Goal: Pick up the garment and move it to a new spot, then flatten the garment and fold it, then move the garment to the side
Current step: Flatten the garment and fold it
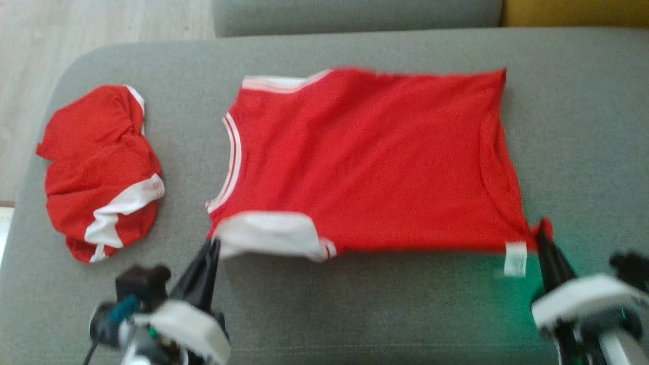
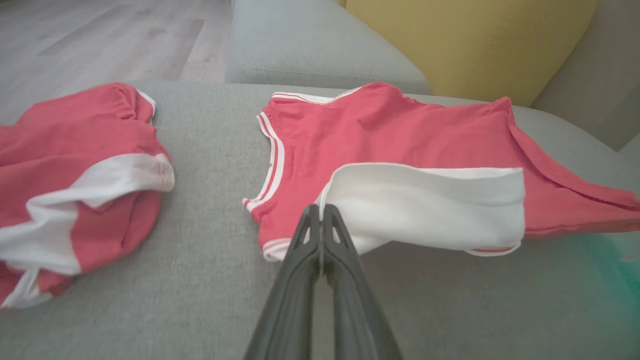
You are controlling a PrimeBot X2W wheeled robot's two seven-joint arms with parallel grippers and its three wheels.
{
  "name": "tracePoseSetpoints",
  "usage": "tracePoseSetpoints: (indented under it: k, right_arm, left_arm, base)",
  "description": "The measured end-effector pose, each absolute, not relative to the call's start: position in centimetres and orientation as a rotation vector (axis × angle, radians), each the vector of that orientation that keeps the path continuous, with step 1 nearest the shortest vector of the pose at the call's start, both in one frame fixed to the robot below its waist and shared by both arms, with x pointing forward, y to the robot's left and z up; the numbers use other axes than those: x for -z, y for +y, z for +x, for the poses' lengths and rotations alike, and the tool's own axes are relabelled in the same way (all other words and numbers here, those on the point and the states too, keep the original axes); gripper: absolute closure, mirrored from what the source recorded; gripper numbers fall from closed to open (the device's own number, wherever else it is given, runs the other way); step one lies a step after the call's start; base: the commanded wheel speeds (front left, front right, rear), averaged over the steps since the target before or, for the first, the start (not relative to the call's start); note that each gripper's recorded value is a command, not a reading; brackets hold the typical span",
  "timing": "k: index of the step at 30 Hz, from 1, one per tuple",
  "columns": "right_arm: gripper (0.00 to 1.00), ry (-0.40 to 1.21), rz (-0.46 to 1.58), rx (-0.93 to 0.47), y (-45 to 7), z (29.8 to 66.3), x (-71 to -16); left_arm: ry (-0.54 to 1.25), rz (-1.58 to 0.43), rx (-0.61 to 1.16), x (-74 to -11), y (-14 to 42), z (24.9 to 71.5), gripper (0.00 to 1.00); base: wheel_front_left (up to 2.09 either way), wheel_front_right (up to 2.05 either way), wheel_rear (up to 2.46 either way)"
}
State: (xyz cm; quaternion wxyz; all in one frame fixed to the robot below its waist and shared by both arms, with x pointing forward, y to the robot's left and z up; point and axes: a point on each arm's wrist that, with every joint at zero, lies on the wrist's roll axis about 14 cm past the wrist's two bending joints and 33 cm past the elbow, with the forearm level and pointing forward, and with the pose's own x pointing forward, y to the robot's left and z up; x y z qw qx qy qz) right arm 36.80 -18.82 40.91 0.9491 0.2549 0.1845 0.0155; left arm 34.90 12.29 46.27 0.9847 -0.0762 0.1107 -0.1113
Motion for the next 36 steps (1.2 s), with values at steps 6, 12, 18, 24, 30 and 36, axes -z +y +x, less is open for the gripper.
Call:
tracePoseSetpoints:
  k: [6, 12, 18, 24, 30, 36]
  right_arm:
    - [1.00, 0.487, 0.509, 0.015, -19.2, 31.8, -40.5]
    - [1.00, 0.548, 0.463, 0.025, -19.9, 30.1, -41.4]
    - [1.00, 0.595, 0.448, 0.029, -20.3, 30.0, -41.4]
    - [1.00, 0.592, 0.451, 0.004, -19.6, 32.5, -41.6]
    - [1.00, 0.574, 0.414, -0.044, -18.2, 36.4, -41.9]
    - [1.00, 0.548, 0.383, -0.024, -18.4, 38.6, -41.1]
  left_arm:
    - [0.299, -0.173, 0.205, -47.1, 12.3, 30.8, 1.00]
    - [0.318, -0.167, 0.211, -47.9, 12.3, 29.8, 1.00]
    - [0.365, -0.157, 0.237, -47.0, 12.3, 30.2, 1.00]
    - [0.369, -0.143, 0.291, -46.5, 12.2, 34.2, 1.00]
    - [0.424, -0.116, 0.332, -44.3, 12.3, 37.7, 1.00]
    - [0.405, -0.115, 0.377, -43.3, 11.4, 40.4, 1.00]
  base:
    - [0.00, 0.00, 0.00]
    - [0.00, 0.00, 0.00]
    - [0.00, 0.00, 0.00]
    - [0.00, 0.00, 0.00]
    - [0.00, 0.00, 0.00]
    - [0.00, 0.00, 0.00]
